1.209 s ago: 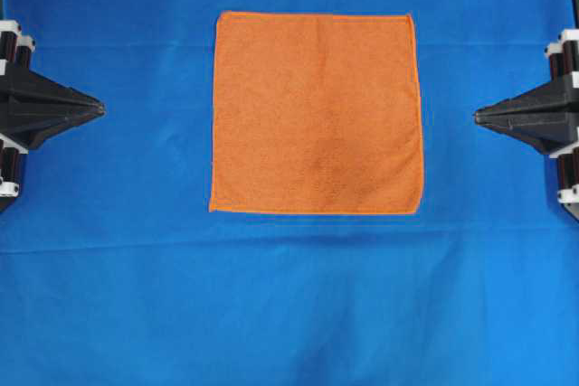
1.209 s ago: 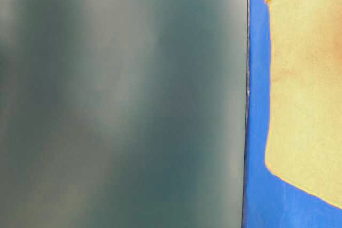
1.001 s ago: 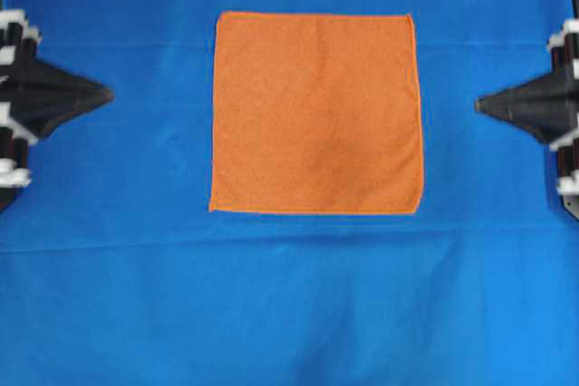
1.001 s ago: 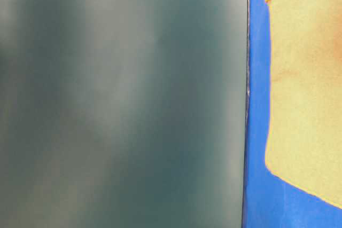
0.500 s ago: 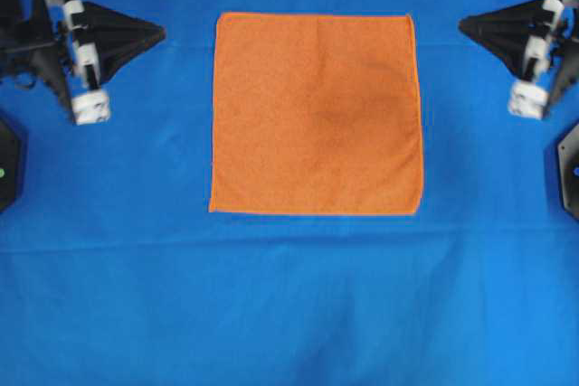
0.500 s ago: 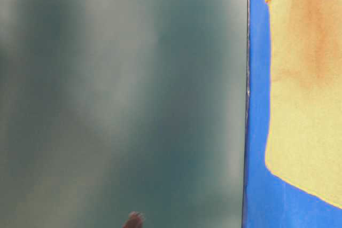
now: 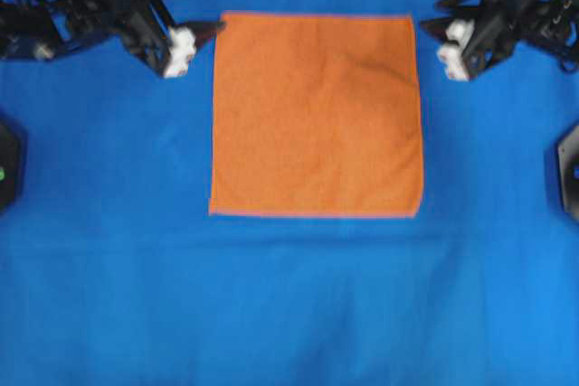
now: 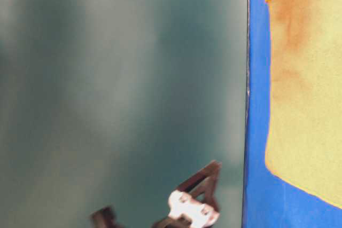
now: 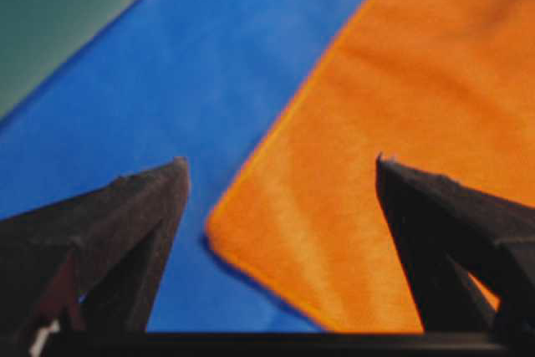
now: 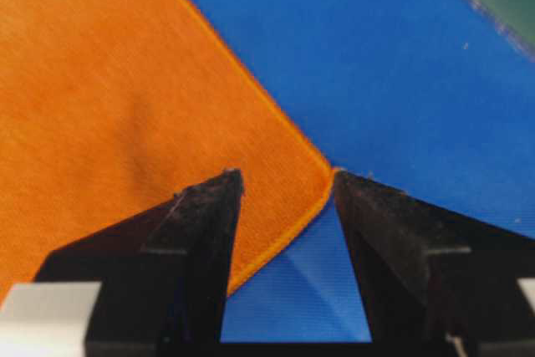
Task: Fold the orange towel.
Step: 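Move both grippers to the towel's two far corners and grasp them, then lift the far corners and pull them toward the near edge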
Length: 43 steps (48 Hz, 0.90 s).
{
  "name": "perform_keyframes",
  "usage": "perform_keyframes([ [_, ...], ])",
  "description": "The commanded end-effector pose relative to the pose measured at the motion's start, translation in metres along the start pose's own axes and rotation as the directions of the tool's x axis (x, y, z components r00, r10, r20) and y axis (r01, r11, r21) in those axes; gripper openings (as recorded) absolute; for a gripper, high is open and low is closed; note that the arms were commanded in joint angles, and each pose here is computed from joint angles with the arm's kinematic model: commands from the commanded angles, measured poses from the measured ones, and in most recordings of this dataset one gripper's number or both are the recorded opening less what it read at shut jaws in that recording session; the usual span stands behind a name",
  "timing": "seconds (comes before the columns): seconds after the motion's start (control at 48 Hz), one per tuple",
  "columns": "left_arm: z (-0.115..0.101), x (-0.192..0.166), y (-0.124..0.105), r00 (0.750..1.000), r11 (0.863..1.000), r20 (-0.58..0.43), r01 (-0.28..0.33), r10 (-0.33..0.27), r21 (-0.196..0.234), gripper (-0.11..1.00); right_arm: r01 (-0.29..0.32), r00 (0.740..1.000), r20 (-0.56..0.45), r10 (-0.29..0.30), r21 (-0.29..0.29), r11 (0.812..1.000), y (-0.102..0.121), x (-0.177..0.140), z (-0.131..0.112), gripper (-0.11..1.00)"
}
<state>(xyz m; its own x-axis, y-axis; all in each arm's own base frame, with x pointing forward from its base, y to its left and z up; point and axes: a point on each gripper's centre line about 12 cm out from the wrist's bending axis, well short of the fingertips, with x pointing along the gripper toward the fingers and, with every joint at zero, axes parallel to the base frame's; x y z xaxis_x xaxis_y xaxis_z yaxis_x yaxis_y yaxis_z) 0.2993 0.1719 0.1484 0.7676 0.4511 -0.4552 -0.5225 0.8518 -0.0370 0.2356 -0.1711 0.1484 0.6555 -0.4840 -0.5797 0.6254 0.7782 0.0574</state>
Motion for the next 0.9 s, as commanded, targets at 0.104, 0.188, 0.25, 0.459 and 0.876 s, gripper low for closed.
perform_keyframes([
  [0.104, -0.010, 0.033, 0.013, 0.999, 0.999, -0.014, -0.032, 0.032, -0.013, 0.90, 0.018, 0.999, -0.039, -0.019, -0.009, 1.000, -0.007, 0.038, -0.002, 0.53],
  [0.188, -0.018, 0.045, 0.013, 0.999, 0.999, -0.037, -0.034, 0.033, -0.011, 0.90, 0.021, 0.998, -0.055, -0.022, -0.016, 1.000, -0.008, 0.051, -0.007, 0.53],
  [0.25, -0.023, 0.053, 0.014, 0.998, 0.999, -0.054, -0.034, 0.034, -0.011, 0.90, 0.024, 0.998, -0.066, -0.025, -0.014, 1.000, -0.010, 0.056, -0.011, 0.53],
  [0.459, -0.034, 0.071, 0.019, 0.995, 0.999, -0.088, -0.047, 0.045, -0.014, 0.88, 0.049, 0.995, -0.085, -0.049, 0.003, 0.999, -0.020, 0.063, -0.023, 0.53],
  [0.876, -0.054, 0.084, 0.026, 0.988, 0.998, -0.144, -0.060, 0.059, -0.003, 0.12, 0.058, 0.993, -0.098, -0.058, -0.007, 0.998, -0.026, 0.071, -0.036, 0.02],
])
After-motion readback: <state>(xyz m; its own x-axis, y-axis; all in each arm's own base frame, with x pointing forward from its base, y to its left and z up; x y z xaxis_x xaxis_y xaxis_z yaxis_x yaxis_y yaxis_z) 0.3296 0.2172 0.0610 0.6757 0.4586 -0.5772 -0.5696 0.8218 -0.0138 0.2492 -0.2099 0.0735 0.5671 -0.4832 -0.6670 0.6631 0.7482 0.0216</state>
